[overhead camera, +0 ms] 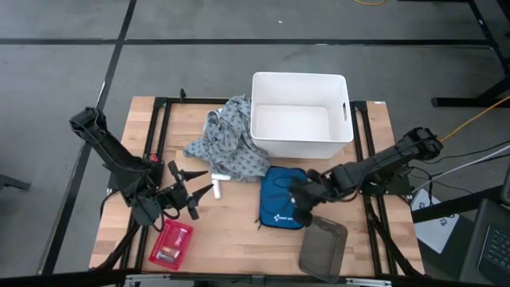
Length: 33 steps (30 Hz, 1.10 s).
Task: Pick & Place Medicine items
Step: Put the bottom white rolled gauze into the black bin
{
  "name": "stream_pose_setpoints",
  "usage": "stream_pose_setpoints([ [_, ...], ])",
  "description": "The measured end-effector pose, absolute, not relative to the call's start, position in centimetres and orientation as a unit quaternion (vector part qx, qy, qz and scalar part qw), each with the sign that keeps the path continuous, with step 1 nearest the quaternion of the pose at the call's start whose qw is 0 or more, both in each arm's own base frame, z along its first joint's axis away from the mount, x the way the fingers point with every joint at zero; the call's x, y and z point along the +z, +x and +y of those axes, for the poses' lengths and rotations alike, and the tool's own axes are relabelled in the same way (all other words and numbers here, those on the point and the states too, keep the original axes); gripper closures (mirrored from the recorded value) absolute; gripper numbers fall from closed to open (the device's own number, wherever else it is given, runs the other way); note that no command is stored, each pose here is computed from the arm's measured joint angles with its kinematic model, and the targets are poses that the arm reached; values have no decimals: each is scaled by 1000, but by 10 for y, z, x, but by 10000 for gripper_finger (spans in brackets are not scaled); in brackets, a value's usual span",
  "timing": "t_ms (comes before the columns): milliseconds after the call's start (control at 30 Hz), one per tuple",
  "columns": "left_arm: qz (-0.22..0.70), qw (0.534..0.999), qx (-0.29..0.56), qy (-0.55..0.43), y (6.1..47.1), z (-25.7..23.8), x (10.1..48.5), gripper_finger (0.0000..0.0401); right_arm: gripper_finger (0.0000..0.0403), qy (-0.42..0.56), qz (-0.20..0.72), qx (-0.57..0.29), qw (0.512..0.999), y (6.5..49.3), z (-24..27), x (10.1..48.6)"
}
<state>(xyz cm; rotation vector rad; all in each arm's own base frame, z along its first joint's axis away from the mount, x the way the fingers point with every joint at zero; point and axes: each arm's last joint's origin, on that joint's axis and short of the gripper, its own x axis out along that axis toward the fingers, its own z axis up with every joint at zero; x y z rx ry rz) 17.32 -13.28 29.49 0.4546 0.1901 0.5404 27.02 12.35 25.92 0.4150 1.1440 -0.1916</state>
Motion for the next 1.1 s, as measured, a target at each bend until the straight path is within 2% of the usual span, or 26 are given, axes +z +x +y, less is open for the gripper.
stream_pose_setpoints([
  [267, 91, 935, 265, 217, 173, -133, 295, 200, 340, 235, 625, -36, 743, 254, 143, 253],
  [500, 91, 936, 263, 216, 173, -133, 295, 201, 340, 234, 646, -23, 726, 250, 150, 249],
  [767, 91, 938, 257, 215, 173, -133, 295, 202, 340, 265, 733, -1, 626, 233, 158, 202],
  [933, 90, 941, 249, 213, 174, -134, 295, 203, 329, 263, 733, -16, 627, 231, 156, 193],
  [1100, 90, 941, 249, 212, 174, -134, 295, 203, 276, 270, 712, -7, 648, 236, 158, 194],
])
